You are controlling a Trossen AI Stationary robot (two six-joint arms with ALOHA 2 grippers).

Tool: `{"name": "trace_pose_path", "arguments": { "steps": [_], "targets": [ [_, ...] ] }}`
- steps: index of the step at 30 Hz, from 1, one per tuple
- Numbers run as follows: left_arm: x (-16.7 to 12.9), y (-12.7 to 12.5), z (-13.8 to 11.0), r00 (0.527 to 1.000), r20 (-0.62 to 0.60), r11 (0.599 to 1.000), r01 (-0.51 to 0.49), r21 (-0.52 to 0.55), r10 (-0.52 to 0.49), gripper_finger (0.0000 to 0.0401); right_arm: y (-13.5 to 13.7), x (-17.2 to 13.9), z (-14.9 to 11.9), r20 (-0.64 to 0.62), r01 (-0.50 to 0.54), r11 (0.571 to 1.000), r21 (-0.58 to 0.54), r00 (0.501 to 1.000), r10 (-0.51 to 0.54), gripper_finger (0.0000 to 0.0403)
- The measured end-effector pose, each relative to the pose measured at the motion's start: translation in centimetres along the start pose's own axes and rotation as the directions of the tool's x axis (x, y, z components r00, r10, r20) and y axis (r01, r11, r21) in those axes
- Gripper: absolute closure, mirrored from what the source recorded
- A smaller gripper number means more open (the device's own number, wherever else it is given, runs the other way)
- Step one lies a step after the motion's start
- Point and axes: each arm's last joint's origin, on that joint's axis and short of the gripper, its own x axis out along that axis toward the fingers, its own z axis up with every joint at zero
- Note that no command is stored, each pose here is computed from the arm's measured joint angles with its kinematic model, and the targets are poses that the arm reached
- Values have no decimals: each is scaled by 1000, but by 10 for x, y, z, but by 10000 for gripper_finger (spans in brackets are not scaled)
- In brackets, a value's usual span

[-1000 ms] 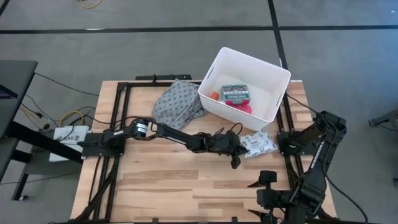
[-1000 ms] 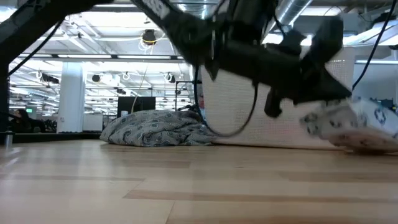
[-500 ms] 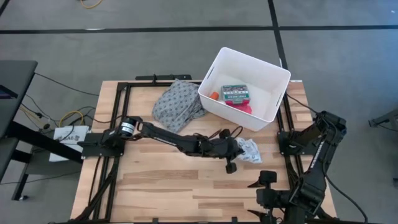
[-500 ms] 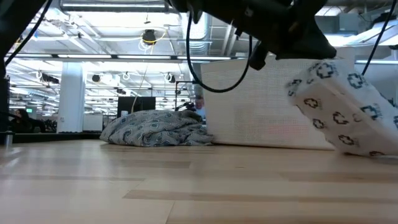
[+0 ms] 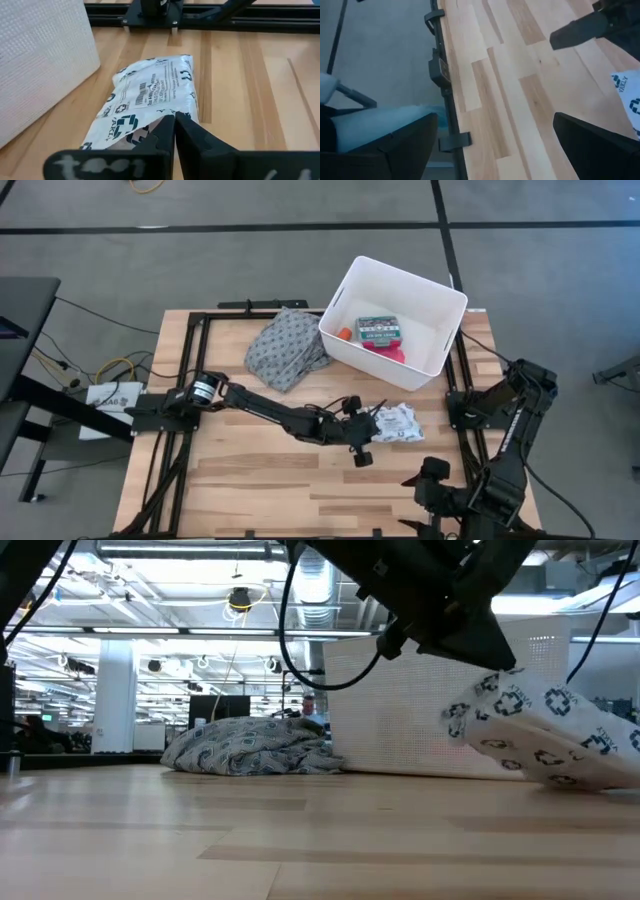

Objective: Pick & place medical supplies in basket/bin
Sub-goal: Put the white bag in the white bin

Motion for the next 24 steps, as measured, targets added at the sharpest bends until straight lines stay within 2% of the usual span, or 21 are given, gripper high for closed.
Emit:
{"name": "trace_pose_path", "arguments": {
  "steps": [7,12,15,21,24],
  "targets": [
    [0,0,-1,1000,-13,1000,1,5,-1,401,-8,13,17,10,45,998,43,999,-46,10],
    [0,0,-2,1000,-19,1000,2,10,-2,401,-16,25,29,-83,42,998,43,996,-38,10],
    [0,0,-3,1000,-26,1000,1,13,-1,401,-18,29,34,-93,40,998,44,995,-36,10],
    [0,0,-4,999,-40,1000,2,29,-1,401,-13,31,40,-62,-24,999,38,998,26,10],
    [0,0,-4,999,-42,999,4,35,-3,401,-10,30,40,-90,-67,996,51,993,72,10]
  ]
}}
